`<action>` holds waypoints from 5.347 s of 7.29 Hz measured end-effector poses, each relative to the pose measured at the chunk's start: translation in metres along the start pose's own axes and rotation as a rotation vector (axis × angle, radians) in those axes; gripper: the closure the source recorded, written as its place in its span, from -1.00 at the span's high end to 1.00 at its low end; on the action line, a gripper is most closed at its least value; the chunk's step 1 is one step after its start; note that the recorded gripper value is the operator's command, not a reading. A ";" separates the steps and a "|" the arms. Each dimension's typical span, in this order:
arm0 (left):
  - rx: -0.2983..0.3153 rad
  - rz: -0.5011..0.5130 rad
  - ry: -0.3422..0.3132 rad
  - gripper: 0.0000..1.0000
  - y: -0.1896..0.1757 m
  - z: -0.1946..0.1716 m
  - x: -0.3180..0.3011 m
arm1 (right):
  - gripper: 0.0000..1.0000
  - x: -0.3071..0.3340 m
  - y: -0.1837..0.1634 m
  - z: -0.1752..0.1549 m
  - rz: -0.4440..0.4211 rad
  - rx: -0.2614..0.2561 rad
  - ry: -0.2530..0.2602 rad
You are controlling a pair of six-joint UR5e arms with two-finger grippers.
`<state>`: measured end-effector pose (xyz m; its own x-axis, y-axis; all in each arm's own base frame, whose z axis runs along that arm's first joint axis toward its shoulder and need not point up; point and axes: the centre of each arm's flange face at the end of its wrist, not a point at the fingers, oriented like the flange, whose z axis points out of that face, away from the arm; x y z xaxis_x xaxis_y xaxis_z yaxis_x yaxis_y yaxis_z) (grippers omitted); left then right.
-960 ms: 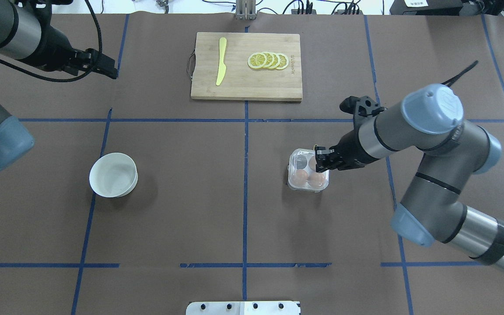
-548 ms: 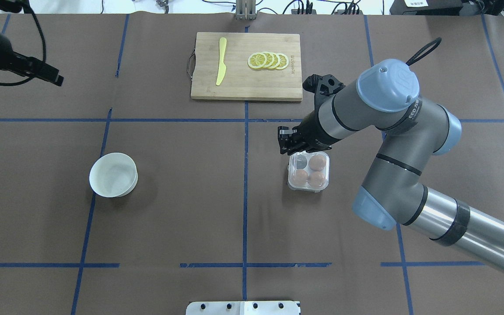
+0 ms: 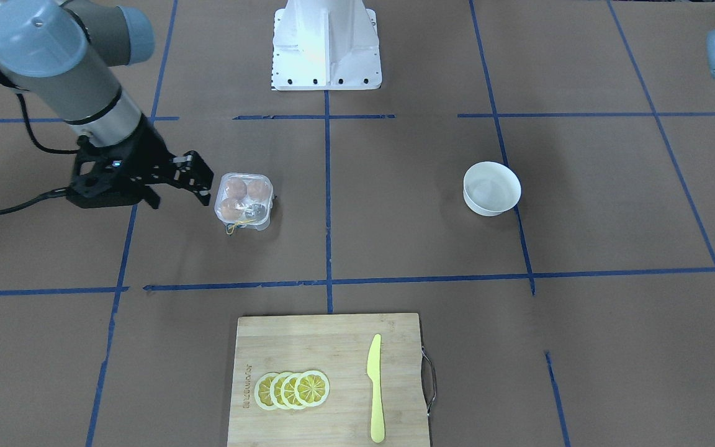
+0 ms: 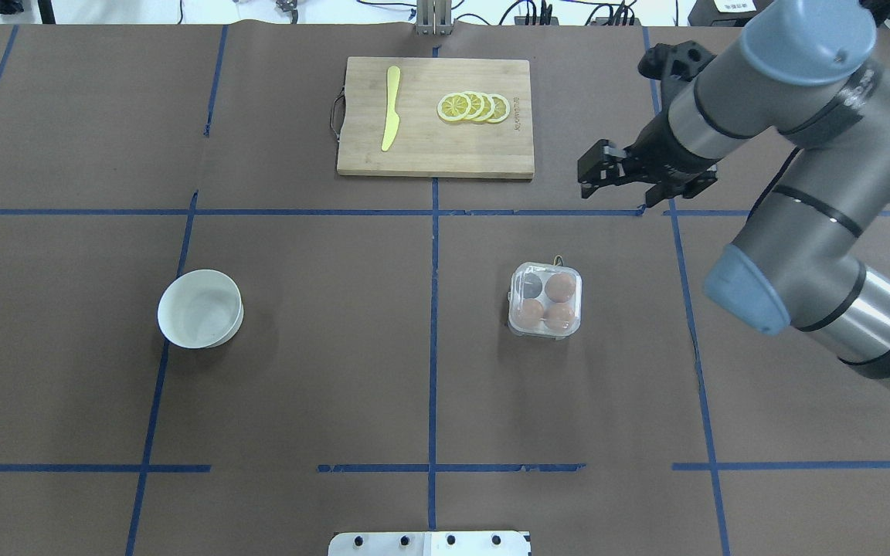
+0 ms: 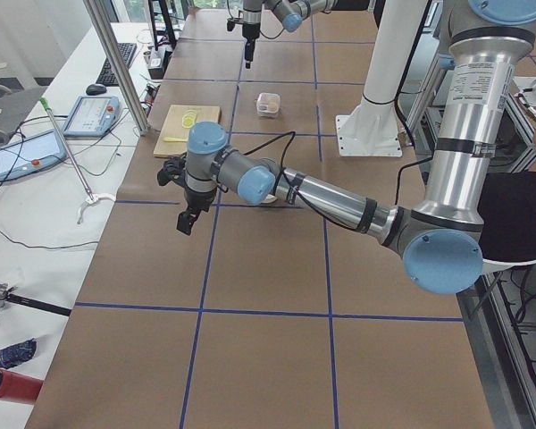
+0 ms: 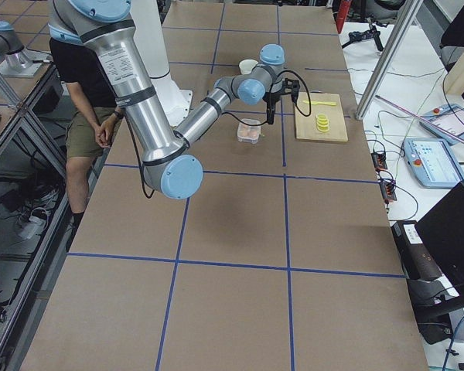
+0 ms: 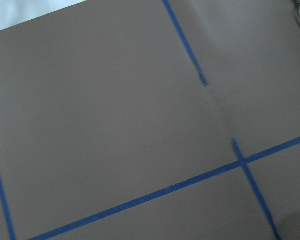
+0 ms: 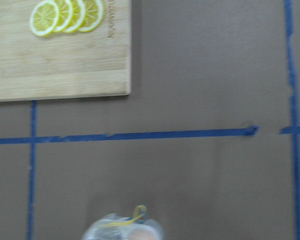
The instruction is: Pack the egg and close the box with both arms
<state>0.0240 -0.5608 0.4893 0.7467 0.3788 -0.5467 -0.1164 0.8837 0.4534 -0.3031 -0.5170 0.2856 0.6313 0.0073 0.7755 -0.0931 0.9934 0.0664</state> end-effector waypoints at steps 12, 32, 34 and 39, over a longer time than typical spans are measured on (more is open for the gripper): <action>-0.159 -0.187 -0.039 1.00 0.141 0.033 -0.121 | 1.00 0.516 0.020 -0.028 0.035 -0.134 0.178; -0.142 -0.334 0.035 1.00 0.136 0.035 -0.112 | 1.00 0.516 0.016 -0.064 0.169 -0.057 0.124; -0.141 -0.332 0.035 1.00 0.136 0.035 -0.111 | 1.00 0.517 0.017 -0.064 0.170 -0.058 0.131; -0.140 -0.331 0.035 1.00 0.136 0.035 -0.112 | 1.00 0.515 0.017 -0.064 0.150 -0.058 0.121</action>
<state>-0.0525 -0.4926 0.6366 0.7364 0.0728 -0.6726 0.0375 0.9883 0.1480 0.0704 -0.4893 0.6459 0.7016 0.1662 0.6929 -0.1508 0.9850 -0.0836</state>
